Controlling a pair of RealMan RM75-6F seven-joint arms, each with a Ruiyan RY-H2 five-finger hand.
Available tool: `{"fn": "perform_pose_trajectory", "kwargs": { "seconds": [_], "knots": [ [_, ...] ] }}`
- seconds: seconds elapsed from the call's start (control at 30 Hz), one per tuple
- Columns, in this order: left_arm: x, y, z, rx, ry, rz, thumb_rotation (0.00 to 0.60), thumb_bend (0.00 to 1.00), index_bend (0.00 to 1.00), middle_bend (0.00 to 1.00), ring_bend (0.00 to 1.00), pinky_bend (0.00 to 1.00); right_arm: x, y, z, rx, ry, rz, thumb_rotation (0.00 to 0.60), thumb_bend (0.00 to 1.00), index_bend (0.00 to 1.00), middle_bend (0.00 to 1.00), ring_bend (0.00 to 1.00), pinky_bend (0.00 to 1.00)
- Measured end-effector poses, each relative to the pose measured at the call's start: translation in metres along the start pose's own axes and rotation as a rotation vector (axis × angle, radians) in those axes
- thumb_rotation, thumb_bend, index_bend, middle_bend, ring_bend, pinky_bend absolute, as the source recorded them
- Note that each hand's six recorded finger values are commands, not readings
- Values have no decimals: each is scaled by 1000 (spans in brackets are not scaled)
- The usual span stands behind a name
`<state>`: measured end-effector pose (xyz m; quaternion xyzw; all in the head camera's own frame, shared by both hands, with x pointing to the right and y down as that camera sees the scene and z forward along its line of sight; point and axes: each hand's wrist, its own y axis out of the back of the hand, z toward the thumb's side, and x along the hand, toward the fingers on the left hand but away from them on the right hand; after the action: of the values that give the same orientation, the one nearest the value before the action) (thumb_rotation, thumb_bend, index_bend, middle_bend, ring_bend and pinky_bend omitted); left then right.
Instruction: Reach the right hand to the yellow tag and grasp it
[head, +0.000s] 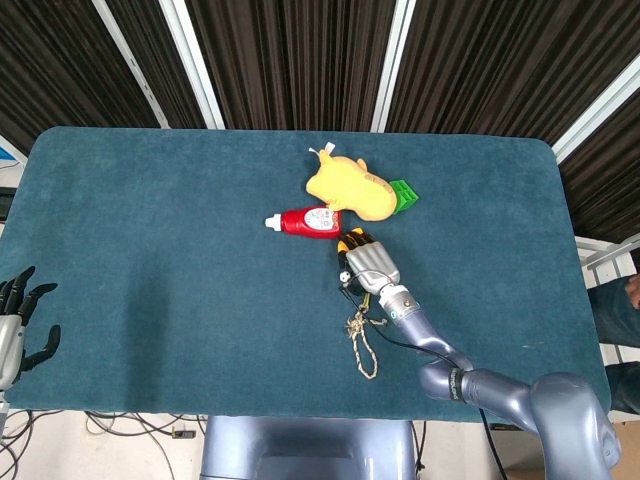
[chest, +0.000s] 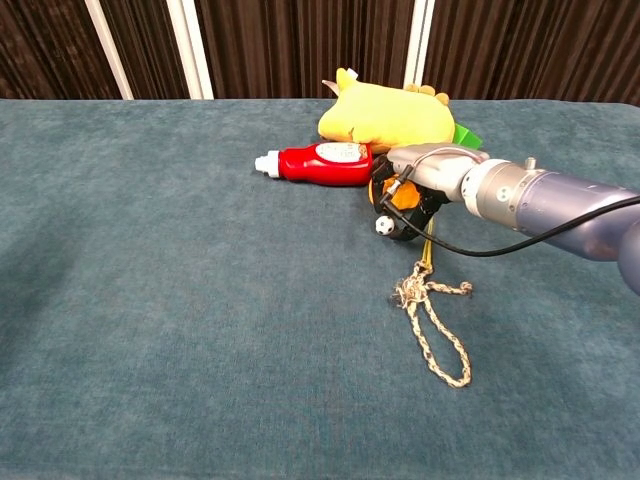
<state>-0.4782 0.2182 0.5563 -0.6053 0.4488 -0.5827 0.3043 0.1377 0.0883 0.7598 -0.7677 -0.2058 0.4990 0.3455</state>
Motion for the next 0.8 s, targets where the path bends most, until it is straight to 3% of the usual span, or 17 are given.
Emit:
{"fn": "perform_pose_trajectory", "kwargs": {
  "seconds": [0.8],
  "knots": [
    [0, 0, 0, 0, 2, -3, 600, 441, 190, 0, 0, 0, -3, -3, 7, 9, 14, 15, 600, 360, 506, 167, 115, 154]
  ]
}}
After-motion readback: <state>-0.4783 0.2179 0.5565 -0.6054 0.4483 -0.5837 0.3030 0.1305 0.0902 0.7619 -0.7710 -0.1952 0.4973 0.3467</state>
